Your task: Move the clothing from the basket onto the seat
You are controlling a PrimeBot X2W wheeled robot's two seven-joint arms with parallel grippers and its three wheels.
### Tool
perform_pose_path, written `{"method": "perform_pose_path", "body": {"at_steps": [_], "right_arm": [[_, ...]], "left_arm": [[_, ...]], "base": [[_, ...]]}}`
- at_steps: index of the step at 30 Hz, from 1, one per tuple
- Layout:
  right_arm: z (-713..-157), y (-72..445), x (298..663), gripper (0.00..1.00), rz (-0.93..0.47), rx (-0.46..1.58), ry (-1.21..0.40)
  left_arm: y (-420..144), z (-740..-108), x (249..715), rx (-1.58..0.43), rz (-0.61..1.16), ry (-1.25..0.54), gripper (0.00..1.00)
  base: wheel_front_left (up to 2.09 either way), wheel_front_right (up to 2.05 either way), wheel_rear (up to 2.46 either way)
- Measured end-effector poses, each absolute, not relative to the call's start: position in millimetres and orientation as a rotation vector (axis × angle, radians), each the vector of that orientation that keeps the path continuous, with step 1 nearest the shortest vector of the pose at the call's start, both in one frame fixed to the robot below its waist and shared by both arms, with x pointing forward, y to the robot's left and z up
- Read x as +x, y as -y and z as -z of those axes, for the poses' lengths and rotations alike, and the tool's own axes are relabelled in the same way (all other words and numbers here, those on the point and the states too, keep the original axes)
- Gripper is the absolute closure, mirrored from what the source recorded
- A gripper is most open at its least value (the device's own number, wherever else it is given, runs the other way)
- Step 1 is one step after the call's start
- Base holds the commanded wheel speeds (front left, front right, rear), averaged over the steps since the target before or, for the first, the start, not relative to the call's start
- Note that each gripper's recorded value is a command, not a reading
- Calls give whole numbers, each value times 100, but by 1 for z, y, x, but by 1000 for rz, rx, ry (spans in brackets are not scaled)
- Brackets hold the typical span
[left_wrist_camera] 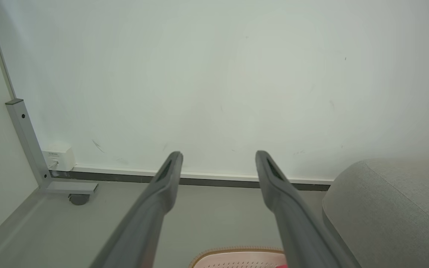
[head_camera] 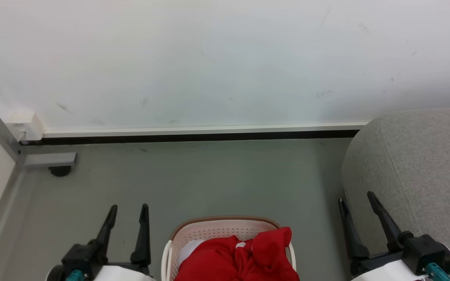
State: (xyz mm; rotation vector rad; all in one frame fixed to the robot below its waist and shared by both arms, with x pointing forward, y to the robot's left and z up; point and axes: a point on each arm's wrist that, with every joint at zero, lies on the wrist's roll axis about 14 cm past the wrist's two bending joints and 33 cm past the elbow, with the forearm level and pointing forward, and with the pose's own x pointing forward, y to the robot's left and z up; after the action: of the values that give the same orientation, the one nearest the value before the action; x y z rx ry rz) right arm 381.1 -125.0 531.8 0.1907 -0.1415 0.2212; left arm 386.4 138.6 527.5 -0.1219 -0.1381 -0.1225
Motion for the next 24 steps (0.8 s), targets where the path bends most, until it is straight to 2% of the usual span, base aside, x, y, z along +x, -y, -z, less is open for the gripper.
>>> {"method": "perform_pose_path", "body": {"at_steps": [12,24], "right_arm": [[-529,131,381,0,-203,193,136],[-518,159,398,0,-121,192,113]], "left_arm": [[-129,-517,392,-140,150,104,0],[-101,-479,421,-115,233,-2,0]], "base": [[0,0,0],[0,0,0]]}}
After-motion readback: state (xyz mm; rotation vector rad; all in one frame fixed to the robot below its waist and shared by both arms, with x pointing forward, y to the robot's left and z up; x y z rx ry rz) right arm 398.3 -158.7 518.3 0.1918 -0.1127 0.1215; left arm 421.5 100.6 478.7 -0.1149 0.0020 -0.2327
